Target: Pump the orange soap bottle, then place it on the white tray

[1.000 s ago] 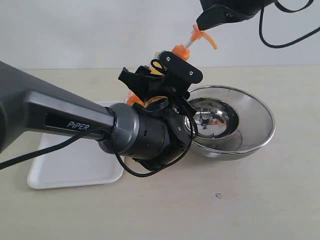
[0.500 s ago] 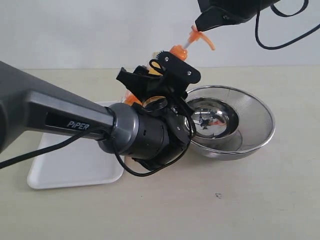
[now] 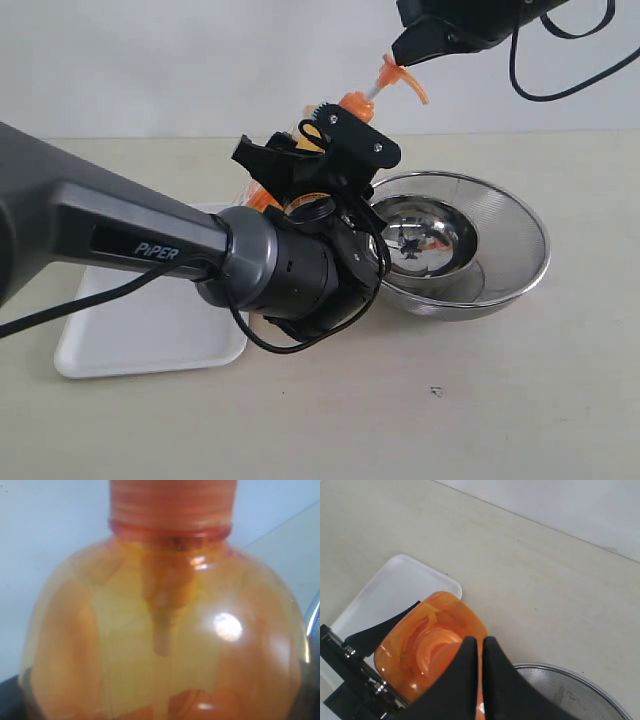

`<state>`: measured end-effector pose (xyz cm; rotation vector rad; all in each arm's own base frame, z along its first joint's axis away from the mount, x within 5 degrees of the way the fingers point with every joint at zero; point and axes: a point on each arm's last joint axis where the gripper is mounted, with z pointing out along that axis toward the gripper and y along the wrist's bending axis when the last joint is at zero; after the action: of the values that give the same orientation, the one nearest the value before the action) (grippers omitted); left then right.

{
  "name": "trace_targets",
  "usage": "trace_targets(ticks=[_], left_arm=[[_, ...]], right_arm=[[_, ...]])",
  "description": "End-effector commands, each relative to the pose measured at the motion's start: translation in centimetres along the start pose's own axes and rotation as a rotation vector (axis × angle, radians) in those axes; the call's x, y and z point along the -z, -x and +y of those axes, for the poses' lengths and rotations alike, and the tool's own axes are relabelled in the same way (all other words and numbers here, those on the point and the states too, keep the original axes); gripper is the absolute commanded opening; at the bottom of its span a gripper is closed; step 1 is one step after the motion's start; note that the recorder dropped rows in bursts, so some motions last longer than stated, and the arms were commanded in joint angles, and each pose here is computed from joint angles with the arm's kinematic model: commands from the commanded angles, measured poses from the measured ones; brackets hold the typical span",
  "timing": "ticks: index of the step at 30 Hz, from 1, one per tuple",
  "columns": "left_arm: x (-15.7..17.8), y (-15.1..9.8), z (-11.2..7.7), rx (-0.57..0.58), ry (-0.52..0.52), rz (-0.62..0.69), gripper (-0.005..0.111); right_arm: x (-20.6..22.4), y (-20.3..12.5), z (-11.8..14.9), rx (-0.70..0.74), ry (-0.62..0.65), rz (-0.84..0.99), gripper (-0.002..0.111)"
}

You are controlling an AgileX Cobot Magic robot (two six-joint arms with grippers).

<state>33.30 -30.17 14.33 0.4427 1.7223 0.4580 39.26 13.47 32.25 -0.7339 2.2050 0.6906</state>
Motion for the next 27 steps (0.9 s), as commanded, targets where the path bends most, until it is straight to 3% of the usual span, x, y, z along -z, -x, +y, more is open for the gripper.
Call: trace_targets(ticks=[1,5,27], left_arm=[[0.3,1.1,0.1,0.032,-0.011,-0.044,0.005],[0.3,1.1,0.1,0.032,-0.011,-0.044,0.005],[0.3,1.1,0.1,0.032,-0.011,-0.044,0.005]], right_arm=[[-1.8,-1.3,1.4,0.049,0.067,0.123,0.000],[-2.3,-1.3,2.4,0.080,0.072,0.133,0.000],[-2.3,-1.4,2.5,0.085,0.078,0.144,0.000]])
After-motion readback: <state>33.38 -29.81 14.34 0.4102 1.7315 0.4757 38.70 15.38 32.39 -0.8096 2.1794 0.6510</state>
